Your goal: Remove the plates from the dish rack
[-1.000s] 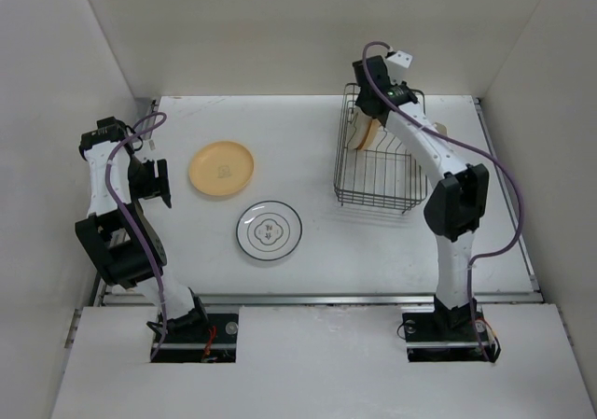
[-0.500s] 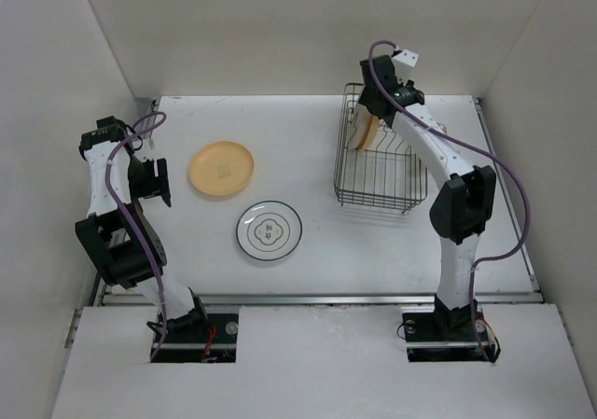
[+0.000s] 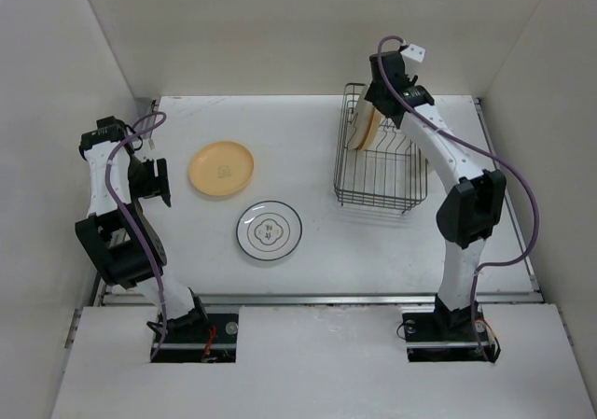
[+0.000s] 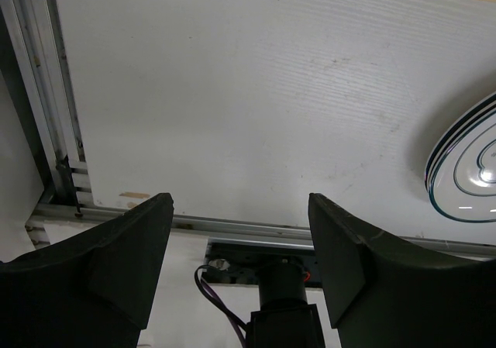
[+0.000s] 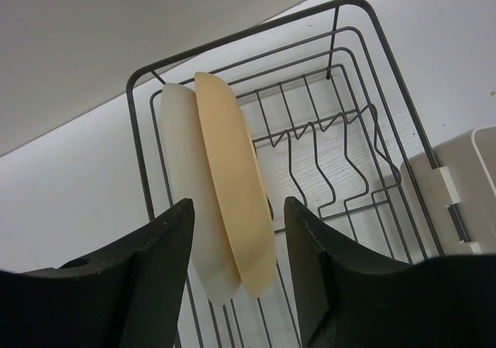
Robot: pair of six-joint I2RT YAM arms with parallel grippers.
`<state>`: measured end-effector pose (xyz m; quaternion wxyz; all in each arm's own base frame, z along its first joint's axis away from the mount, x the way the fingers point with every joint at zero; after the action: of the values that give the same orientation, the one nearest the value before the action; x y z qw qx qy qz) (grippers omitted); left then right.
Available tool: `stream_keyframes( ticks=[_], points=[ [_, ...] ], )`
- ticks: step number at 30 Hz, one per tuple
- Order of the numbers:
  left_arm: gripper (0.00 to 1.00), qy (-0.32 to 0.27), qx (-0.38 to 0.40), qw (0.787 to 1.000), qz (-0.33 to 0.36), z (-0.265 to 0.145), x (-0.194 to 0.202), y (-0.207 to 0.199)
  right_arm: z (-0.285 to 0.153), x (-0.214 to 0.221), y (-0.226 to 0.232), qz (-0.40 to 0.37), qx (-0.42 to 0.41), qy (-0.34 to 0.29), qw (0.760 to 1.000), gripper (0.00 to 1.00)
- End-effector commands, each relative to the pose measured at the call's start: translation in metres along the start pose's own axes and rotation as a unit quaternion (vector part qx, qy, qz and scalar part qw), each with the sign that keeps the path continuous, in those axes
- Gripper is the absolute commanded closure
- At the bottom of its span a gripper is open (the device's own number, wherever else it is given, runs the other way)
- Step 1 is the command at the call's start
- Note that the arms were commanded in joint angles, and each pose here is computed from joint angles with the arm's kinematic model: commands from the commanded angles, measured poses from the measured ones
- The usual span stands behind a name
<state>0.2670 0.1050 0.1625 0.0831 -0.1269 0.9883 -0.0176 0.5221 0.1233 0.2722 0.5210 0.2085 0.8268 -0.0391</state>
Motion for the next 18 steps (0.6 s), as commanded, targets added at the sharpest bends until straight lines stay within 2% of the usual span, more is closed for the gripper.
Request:
stream_keyframes(
  ticks=[1, 4, 16, 17, 18],
  points=[
    [0.32, -0.006, -0.006, 1.0, 0.005, -0.01, 0.006, -0.001, 0.009, 0.0, 0.001, 0.002, -0.005, 0.0, 1.0, 0.46],
    [0.32, -0.006, -0.006, 1.0, 0.005, -0.01, 0.006, -0.001, 0.012, 0.003, 0.0, -0.001, 0.001, 0.001, 1.0, 0.48],
    [0.32, -0.001, -0.01, 1.0, 0.005, -0.01, 0.009, 0.0, 0.05, 0.044, -0.004, -0.029, 0.031, 0.037, 0.998, 0.48],
    [0.32, -0.001, -0.01, 1.0, 0.005, -0.01, 0.009, 0.0, 0.053, 0.052, -0.006, -0.036, 0.036, 0.046, 0.998, 0.5],
    [0.32, -0.001, -0.01, 1.0, 0.005, -0.01, 0.009, 0.0, 0.052, 0.048, -0.004, -0.032, 0.034, 0.042, 0.998, 0.6]
  ],
)
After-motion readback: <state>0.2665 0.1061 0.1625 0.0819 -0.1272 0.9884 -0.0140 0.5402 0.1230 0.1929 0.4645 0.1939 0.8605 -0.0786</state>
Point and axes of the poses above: each gripper's point midway between its finger pads, its own z axis out along the fingers, its own y axis along the line the jaws close on, x = y × z, the point moved 2 cm from there along -z, back along the fingers, and after that the axes turned 2 degrees about -z, right-handed, at the moved point
